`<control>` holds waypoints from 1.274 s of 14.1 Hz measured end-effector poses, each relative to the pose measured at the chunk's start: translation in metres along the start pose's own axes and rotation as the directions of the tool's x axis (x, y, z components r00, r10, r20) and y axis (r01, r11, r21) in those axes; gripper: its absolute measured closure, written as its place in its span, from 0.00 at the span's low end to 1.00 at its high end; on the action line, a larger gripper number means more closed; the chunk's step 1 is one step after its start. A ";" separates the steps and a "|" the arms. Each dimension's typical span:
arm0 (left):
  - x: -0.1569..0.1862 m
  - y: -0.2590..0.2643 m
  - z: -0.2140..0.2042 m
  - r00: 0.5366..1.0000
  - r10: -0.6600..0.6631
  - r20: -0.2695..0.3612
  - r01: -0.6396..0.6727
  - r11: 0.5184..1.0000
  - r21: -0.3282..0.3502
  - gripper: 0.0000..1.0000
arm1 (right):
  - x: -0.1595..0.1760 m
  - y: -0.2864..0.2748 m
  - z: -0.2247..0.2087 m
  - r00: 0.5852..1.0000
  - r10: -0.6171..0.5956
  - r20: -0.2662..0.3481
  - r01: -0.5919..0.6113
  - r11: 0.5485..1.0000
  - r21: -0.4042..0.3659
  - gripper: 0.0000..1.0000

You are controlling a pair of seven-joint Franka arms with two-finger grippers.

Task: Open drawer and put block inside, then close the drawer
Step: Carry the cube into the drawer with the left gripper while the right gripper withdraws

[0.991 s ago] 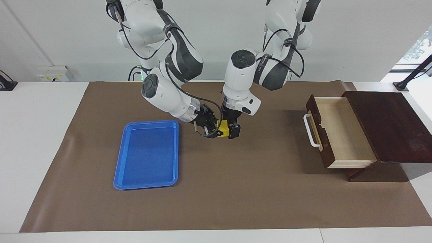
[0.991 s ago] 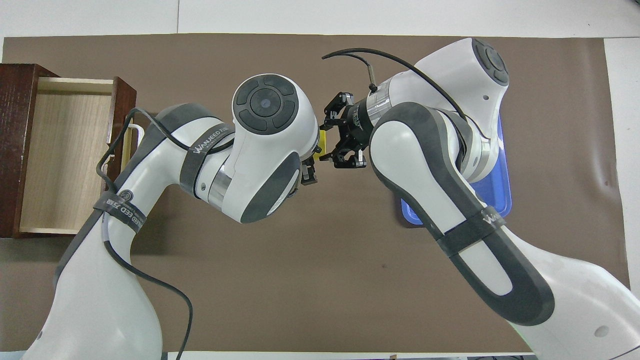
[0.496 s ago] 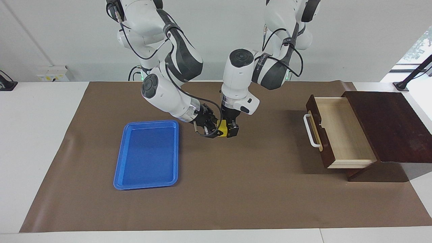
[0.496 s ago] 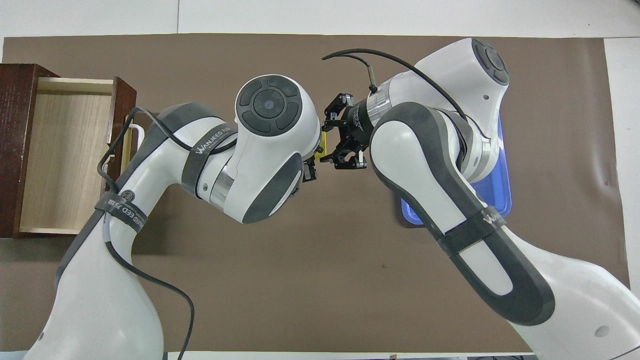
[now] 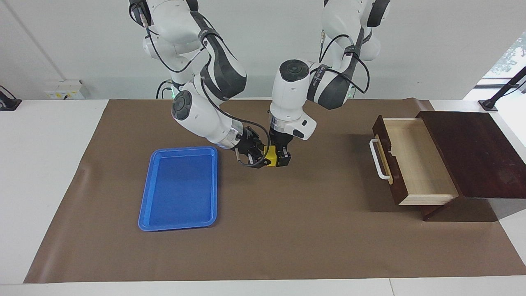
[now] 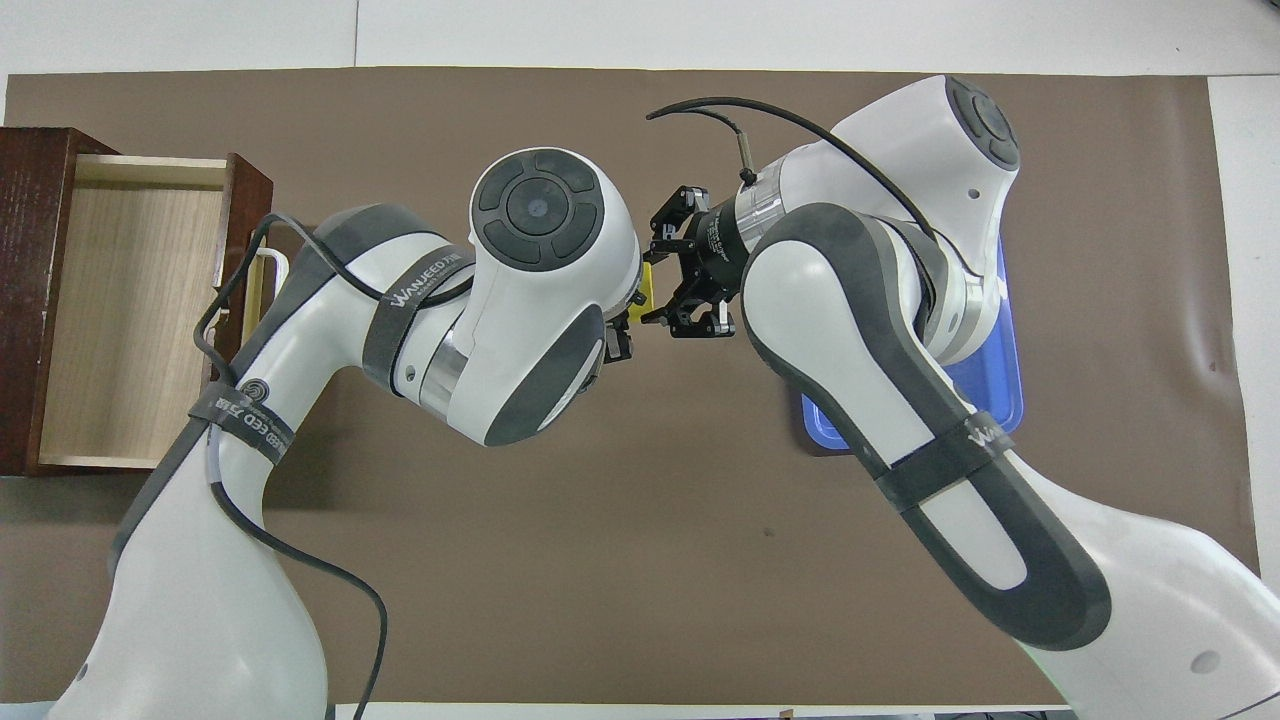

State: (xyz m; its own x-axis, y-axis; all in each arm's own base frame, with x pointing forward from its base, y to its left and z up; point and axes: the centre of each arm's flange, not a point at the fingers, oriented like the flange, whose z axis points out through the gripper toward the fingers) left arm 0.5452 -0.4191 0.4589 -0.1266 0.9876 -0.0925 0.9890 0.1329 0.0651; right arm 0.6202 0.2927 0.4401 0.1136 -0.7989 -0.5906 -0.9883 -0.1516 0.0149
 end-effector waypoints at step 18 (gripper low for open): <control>0.277 0.132 -0.089 0.978 0.200 -0.050 -0.196 0.978 0.075 0.42 | 0.064 -0.008 -0.075 0.995 0.096 0.014 -0.096 0.995 0.027 0.00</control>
State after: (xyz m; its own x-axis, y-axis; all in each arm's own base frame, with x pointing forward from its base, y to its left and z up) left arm 0.6342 -0.1210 0.5303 0.0704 0.9971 -0.0276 0.9975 -0.0702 0.0077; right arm 0.6432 0.1994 0.4632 0.0171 -0.8015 -0.5977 -0.9970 -0.0586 0.0501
